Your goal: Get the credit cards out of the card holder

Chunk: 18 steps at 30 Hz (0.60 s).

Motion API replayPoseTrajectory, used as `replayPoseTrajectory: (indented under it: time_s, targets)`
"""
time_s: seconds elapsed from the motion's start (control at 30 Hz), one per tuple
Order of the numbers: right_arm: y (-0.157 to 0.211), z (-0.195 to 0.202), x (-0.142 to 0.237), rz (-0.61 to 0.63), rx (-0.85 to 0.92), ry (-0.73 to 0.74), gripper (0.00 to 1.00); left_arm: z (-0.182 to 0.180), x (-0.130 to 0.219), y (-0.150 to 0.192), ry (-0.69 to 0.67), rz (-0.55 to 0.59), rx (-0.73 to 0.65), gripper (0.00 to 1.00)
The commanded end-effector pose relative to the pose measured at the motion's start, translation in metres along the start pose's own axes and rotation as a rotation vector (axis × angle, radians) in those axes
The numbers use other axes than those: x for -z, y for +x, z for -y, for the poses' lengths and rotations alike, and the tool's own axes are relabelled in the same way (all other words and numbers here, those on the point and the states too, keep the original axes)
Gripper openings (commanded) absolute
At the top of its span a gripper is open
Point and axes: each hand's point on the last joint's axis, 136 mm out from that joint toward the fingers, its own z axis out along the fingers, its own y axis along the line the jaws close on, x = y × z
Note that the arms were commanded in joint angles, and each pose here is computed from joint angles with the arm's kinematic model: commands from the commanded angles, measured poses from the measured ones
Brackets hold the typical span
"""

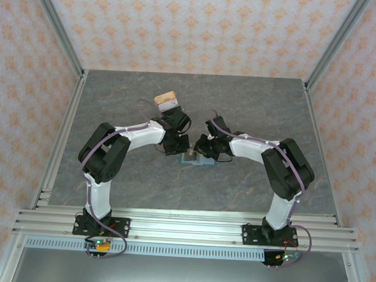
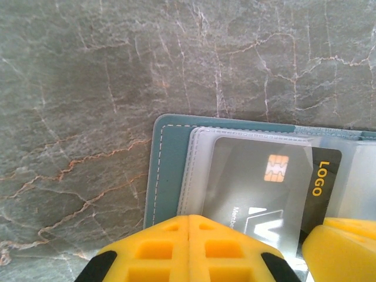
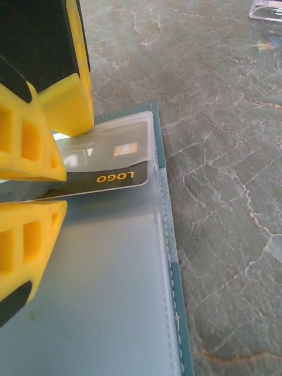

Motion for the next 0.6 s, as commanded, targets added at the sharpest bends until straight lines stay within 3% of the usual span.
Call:
replayPoseTrajectory:
  time_s: [0.0,0.57]
  targets:
    - [-0.0025,-0.0140,0.0041,0.009,-0.002,-0.062,0.17,-0.0240,-0.0169,0.0152,-0.067,-0.059,0.017,0.01]
    - [0.0020,-0.0157,-0.0036,-0.028,-0.023,-0.088,0.15,-0.0235,-0.0188,0.0170,-0.058,-0.068,0.018,0.00]
